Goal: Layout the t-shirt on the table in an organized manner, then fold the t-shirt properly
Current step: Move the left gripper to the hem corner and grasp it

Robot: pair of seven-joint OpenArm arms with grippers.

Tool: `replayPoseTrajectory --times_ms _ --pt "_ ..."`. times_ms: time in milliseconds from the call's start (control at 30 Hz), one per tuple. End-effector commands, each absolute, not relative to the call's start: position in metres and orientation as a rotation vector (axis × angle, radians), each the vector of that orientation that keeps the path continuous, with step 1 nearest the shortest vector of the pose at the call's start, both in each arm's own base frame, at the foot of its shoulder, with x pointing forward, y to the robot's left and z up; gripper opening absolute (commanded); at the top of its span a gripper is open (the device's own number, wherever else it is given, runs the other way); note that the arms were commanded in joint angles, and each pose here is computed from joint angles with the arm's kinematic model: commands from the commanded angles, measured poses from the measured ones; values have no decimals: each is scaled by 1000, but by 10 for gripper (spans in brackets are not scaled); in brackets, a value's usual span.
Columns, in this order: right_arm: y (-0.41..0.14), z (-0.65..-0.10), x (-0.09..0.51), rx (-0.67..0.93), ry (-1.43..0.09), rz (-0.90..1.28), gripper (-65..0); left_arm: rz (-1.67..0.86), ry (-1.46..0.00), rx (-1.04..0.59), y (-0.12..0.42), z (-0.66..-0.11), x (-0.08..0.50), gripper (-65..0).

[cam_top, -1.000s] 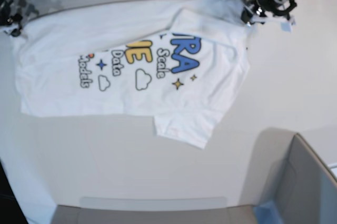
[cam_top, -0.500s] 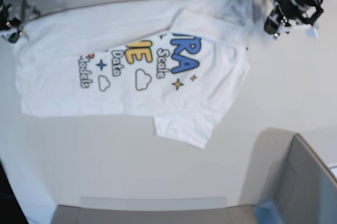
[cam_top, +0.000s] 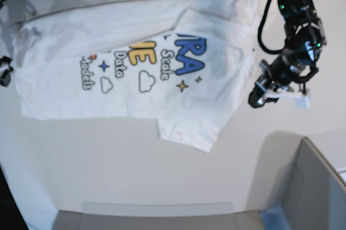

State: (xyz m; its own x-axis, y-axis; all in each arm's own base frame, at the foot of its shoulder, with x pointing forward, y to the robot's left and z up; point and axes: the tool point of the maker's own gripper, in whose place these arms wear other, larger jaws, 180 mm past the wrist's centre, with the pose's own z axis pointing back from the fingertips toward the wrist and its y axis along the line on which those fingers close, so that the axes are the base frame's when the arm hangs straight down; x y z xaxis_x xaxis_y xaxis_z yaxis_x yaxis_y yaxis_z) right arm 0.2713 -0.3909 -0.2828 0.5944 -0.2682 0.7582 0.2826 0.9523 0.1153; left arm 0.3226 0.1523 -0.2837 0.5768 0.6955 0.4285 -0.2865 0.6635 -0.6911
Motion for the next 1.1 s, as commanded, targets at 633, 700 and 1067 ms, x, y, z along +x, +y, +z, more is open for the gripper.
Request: replayPoseTrajectory --times_ms 633,700,1067 --pt "-366 -287 311 -101 -861 -177 -408 240 -785 -99 109 -328 473 -351" --pt "-366 -289 310 -99 -857 -179 -408 221 -784 -32 116 -342 481 -351" --pt "-367 -292 306 -102 -847 -184 -408 131 -863 165 134 -361 499 -351"
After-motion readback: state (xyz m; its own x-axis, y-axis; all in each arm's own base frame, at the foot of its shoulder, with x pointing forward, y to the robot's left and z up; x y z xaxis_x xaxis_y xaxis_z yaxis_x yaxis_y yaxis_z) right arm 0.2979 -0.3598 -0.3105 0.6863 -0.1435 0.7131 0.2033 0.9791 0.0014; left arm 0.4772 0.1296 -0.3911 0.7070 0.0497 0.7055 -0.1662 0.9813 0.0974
